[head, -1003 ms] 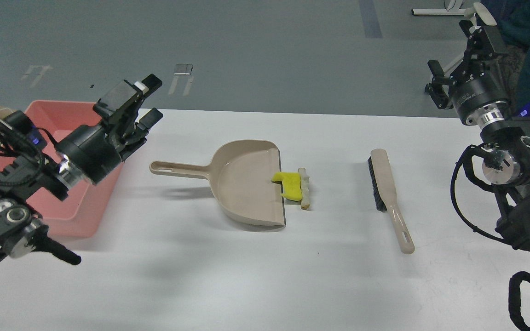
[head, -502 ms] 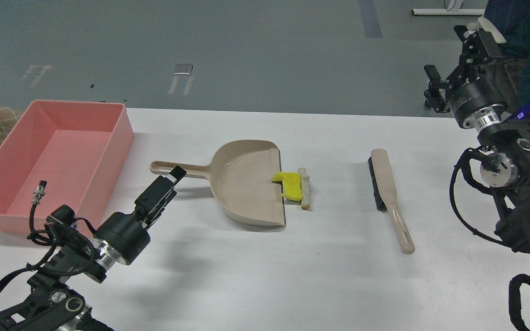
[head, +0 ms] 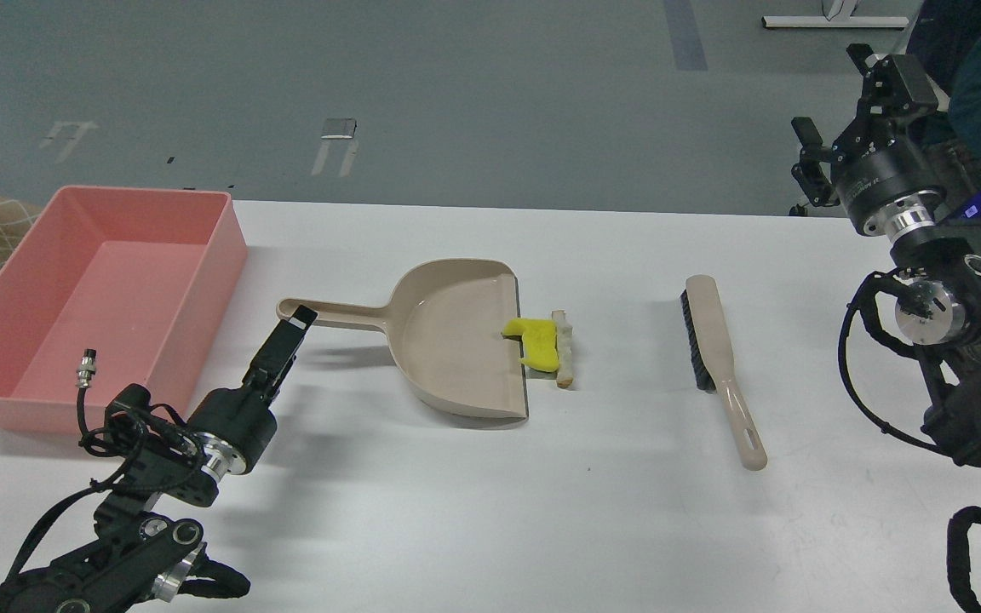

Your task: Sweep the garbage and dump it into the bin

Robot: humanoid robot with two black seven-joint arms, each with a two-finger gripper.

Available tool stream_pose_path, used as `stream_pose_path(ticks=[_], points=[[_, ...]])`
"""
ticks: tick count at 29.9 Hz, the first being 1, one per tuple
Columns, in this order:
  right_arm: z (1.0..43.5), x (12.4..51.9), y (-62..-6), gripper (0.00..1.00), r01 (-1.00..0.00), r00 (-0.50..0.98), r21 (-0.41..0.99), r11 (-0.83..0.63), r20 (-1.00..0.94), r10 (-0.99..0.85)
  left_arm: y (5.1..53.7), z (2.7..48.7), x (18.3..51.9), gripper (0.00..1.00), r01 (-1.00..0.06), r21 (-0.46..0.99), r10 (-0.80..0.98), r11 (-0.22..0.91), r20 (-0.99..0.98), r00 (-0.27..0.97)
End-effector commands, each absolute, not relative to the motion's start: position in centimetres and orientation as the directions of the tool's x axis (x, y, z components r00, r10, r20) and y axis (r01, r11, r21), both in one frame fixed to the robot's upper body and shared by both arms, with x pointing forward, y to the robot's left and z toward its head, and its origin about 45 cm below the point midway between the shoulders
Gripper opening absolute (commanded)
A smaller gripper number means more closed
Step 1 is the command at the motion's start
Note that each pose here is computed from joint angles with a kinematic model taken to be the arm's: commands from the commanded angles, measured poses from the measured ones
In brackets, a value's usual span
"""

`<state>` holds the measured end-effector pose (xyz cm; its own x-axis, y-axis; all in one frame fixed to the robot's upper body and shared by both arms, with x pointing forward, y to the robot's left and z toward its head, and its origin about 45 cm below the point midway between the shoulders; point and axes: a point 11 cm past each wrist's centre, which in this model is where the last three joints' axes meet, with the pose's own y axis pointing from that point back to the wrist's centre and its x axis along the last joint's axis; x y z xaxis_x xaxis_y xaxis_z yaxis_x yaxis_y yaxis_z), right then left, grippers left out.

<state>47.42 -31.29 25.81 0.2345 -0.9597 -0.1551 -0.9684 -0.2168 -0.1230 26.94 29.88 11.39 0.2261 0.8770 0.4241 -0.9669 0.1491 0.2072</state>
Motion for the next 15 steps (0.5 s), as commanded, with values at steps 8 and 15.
stream_pose_path(ticks=[8,15], points=[[25.8,47.4,-31.2,1.00,-0.968,0.235,-0.123,-0.218,-0.155,-0.959,27.6,11.7,28.0,0.98,-0.973,0.172,0.900,0.153,0.383,0.209],[25.8,47.4,-31.3,1.00,-0.969,0.234,-0.122,-0.217,-0.155,-0.960,27.6,10.9,28.4,0.98,-0.973,0.187,0.904,0.134,0.379,0.197]])
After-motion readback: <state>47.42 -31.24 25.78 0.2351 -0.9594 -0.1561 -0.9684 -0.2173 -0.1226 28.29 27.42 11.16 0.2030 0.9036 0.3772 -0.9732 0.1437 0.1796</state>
